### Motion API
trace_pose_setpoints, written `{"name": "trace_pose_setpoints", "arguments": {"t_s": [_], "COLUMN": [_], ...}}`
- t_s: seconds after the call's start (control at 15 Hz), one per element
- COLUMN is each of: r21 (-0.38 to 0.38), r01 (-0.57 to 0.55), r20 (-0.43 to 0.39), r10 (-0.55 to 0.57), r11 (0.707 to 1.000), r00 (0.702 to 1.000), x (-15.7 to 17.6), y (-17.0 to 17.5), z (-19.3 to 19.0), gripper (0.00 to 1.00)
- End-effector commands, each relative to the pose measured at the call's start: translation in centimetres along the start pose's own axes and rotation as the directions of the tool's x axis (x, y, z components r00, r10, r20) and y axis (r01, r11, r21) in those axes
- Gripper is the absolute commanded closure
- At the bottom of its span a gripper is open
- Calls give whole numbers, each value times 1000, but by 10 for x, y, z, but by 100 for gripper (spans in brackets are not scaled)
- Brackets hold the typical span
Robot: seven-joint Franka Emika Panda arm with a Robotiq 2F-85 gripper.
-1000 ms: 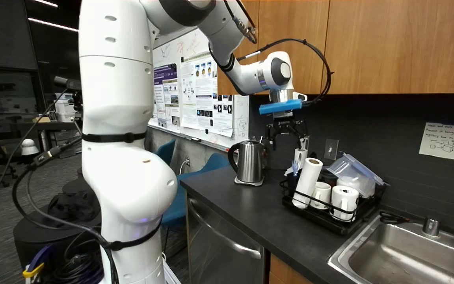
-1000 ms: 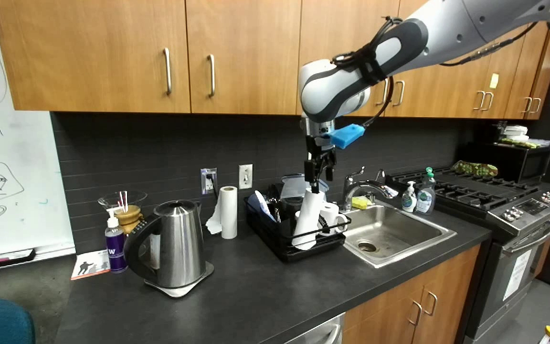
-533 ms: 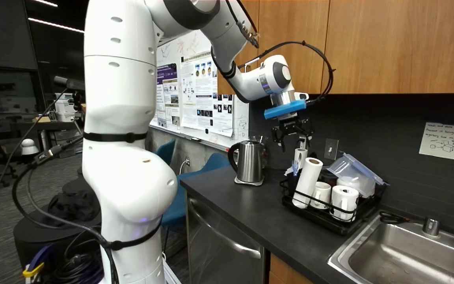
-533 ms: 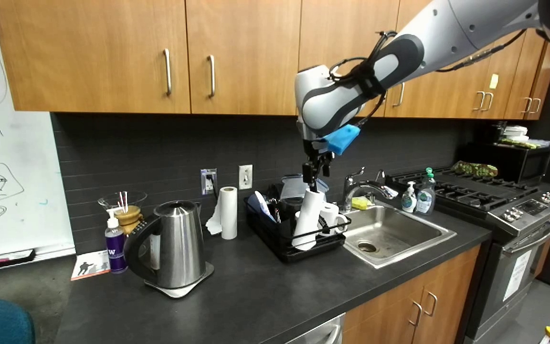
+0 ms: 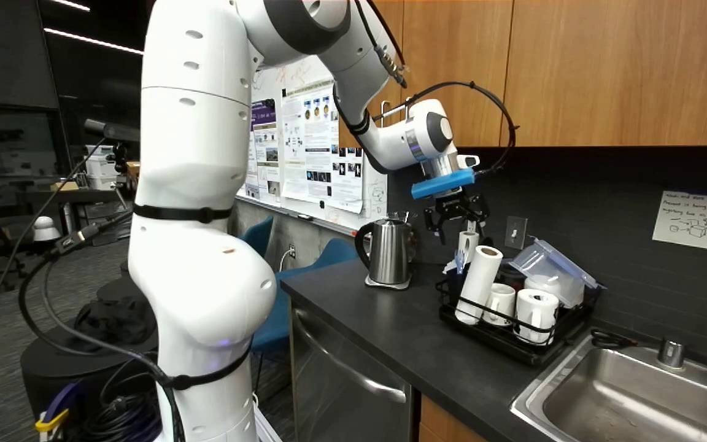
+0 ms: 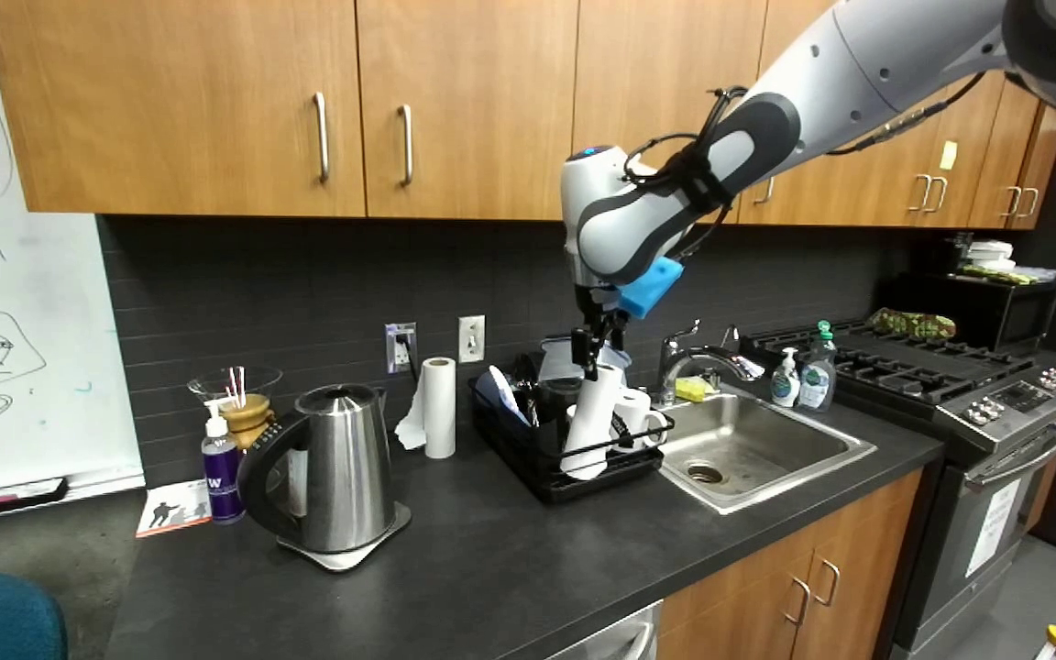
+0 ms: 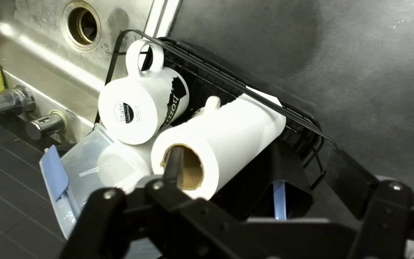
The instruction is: Put the tissue roll on the counter
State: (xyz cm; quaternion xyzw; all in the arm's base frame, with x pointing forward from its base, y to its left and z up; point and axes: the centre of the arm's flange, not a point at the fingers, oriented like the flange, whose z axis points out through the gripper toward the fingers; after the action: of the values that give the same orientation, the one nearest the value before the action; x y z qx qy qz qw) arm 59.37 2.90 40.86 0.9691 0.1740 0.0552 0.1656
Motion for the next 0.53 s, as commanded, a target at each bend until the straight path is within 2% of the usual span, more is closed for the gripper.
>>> {"name": "trace_pose_setpoints", "arguments": {"t_s": [0.0, 0.47], "r21": [-30, -100], "r01": [-14, -39], "r20": [-15, -60], "r10": [14, 33], "r11": [999, 994], "r00": [1000, 998], "x": [0, 3], "y": [-6, -5], "z": [11, 16], "gripper": [0, 0]}}
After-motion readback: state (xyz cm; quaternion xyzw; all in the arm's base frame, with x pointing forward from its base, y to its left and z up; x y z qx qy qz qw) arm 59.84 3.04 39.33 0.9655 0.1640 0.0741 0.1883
